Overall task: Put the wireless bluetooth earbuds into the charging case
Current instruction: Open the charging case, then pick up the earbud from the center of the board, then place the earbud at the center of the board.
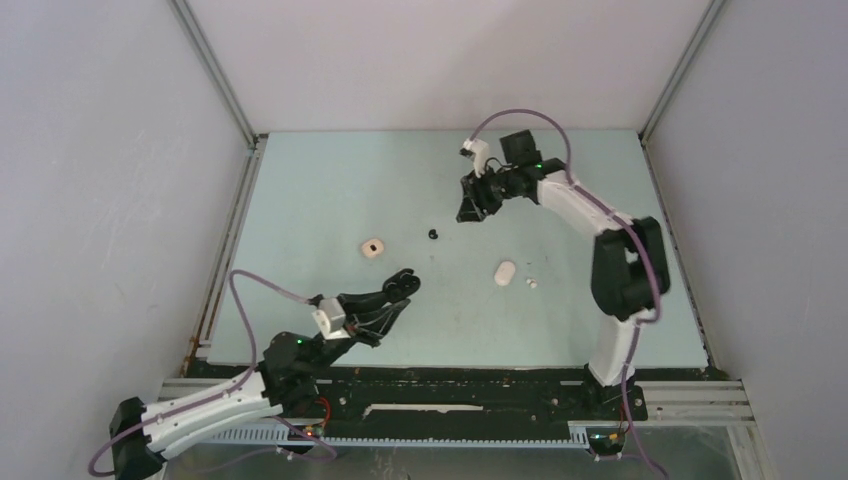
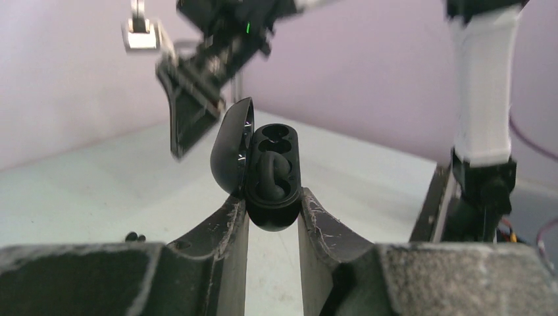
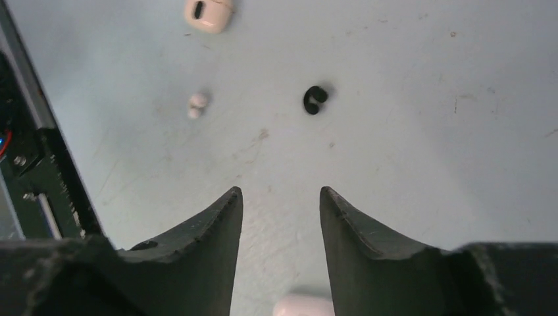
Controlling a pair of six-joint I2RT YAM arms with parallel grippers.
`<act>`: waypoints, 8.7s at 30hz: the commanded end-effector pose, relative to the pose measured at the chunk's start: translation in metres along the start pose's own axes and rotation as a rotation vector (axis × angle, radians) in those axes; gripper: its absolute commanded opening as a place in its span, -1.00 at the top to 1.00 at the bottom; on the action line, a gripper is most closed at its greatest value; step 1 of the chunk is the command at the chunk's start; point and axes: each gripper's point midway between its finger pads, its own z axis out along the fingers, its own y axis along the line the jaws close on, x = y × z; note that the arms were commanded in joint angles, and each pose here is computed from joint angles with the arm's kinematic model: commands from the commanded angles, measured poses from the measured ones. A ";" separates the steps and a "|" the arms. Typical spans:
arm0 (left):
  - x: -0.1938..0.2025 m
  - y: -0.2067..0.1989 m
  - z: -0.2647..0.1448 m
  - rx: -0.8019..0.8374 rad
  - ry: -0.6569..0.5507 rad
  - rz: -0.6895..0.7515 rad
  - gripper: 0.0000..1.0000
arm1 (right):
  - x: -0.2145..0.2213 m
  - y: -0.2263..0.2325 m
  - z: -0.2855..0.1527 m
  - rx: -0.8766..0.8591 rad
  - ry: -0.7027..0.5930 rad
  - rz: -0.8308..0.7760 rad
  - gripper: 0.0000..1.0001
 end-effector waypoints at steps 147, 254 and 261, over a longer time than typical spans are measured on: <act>0.080 0.013 -0.026 -0.053 0.202 0.021 0.99 | -0.007 -0.032 0.140 0.143 0.215 -0.337 0.69; 0.089 -0.019 -0.010 0.121 0.252 0.013 0.99 | 0.053 0.217 -0.047 -0.254 0.058 -0.551 1.00; 0.089 -0.020 -0.011 0.128 0.251 0.011 0.99 | 0.059 0.224 -0.030 -0.256 0.086 -0.599 1.00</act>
